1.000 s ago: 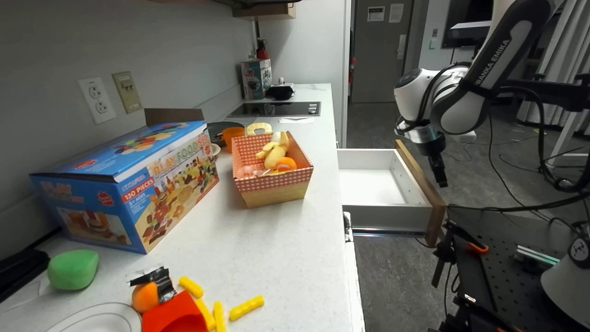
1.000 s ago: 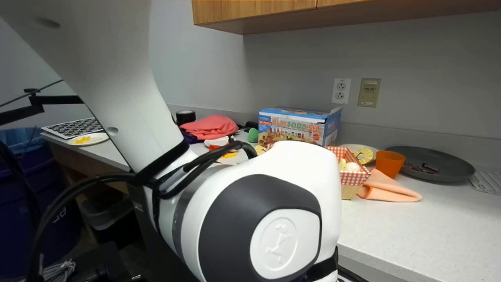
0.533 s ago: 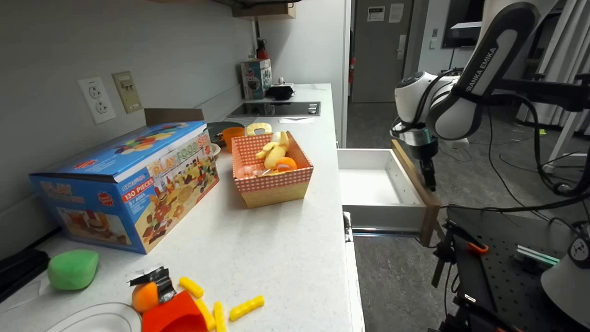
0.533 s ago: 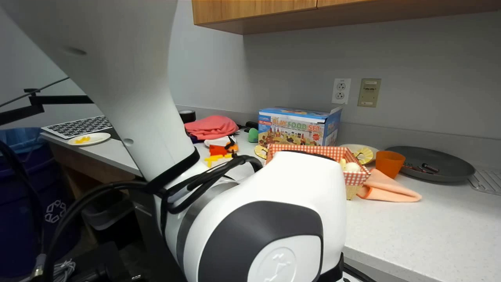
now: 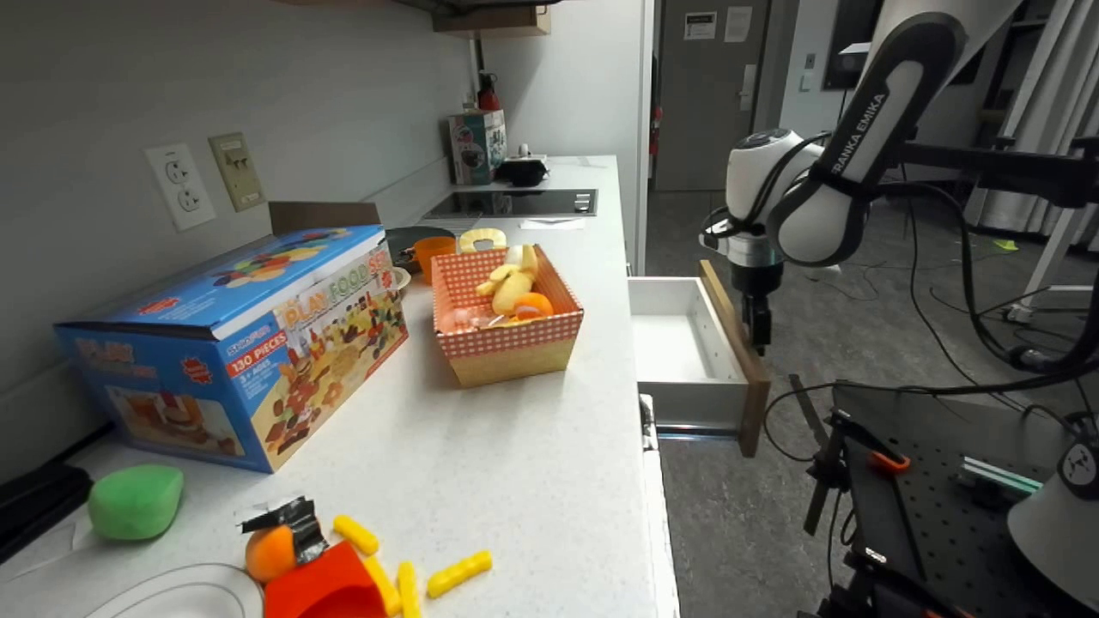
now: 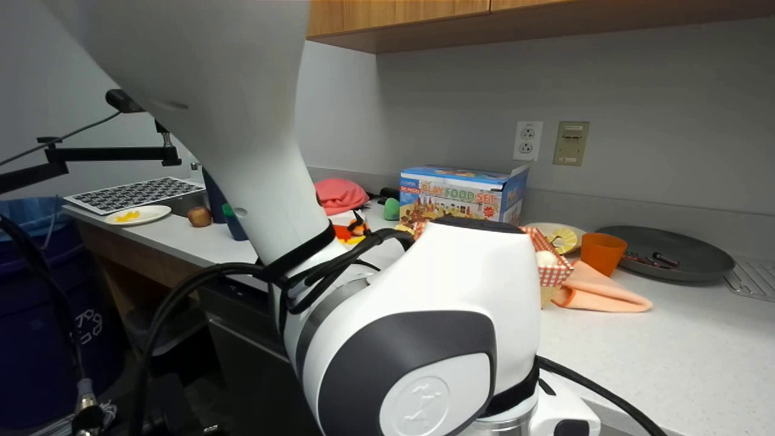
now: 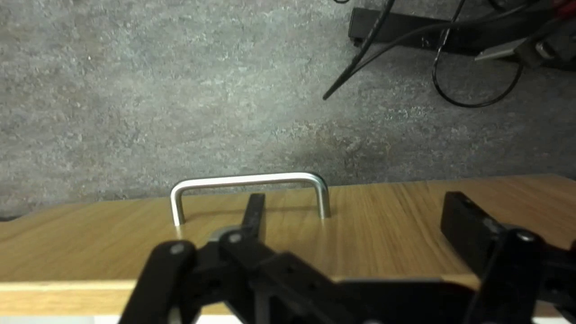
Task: Open the drawer, then remove the banana plushie out of the drawer, then close the drawer
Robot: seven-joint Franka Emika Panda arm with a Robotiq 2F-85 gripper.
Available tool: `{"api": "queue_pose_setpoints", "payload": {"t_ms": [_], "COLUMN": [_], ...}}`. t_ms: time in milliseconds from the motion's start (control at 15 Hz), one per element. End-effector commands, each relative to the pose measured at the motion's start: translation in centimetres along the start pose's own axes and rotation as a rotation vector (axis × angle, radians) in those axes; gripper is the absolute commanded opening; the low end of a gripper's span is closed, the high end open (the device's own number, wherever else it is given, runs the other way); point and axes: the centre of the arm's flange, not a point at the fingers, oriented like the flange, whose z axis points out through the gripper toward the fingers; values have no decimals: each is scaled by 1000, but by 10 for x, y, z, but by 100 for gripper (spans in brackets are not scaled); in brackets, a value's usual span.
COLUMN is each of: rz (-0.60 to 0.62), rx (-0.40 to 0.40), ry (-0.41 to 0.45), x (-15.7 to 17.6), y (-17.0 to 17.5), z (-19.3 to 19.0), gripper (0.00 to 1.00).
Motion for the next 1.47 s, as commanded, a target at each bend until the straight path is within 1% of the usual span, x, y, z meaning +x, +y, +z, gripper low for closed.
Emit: {"api": "queue_pose_setpoints", "payload": {"t_ms": [0,333,600,867,1200,1400], "rz": [-60,-117,-129,-107,-42,31], "rx": [14,34,14,-5,16,39], "ry": [92,174,229,288,344,383], "x": [42,94,121,130,125,119], "y": [0,-20,-33,-34,-32,-29], "z": [-2,-20,-38,-52,-58,-61], "gripper": [100,100,100,100,100,100]}}
